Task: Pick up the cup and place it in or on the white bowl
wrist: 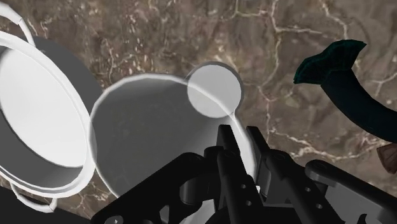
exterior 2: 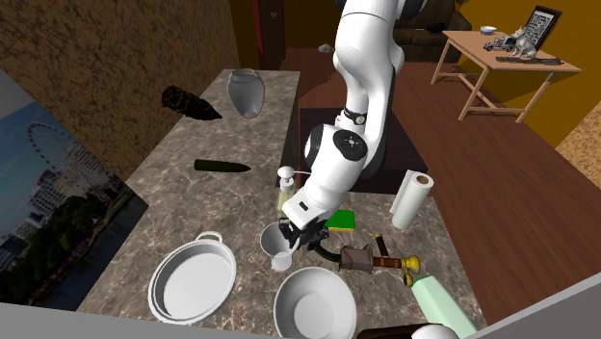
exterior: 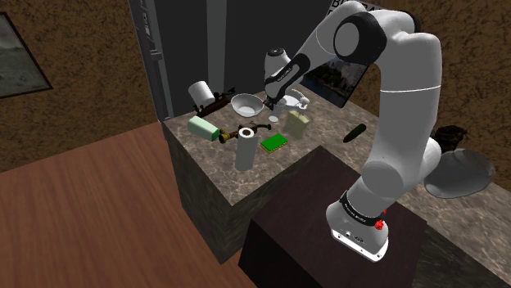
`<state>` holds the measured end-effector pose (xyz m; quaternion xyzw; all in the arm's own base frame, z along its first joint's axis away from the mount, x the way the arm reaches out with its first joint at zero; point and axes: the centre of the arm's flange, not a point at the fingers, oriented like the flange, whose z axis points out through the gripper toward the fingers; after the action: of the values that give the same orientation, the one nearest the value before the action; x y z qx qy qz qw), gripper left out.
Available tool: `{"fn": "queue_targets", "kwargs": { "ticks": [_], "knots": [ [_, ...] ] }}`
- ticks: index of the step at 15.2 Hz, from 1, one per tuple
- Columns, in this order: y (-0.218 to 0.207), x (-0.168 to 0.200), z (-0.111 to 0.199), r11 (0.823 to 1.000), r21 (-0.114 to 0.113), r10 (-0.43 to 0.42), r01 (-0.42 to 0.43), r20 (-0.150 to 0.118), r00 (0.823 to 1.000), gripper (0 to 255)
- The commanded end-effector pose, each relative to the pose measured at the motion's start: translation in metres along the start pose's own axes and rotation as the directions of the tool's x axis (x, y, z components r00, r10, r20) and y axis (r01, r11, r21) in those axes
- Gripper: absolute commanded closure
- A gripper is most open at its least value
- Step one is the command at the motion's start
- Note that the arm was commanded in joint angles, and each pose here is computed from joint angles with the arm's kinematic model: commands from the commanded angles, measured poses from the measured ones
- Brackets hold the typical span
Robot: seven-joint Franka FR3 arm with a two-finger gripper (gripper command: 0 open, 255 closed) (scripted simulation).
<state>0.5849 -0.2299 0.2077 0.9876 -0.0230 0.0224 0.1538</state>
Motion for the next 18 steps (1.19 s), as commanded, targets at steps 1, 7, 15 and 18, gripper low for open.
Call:
{"fn": "queue_targets", "kwargs": {
  "ticks": [1,7,15,18],
  "knots": [
    [0.000,0.000,0.000,1.000,0.000,0.000,0.000,0.000,1.000,255],
    [0.008,0.001,-0.025,1.000,0.000,0.000,0.000,0.000,1.000,255],
    [0.021,0.004,-0.065,1.000,0.000,0.000,0.000,0.000,1.000,255],
    [0.026,0.004,-0.081,1.000,0.000,0.000,0.000,0.000,1.000,255]
  ]
}}
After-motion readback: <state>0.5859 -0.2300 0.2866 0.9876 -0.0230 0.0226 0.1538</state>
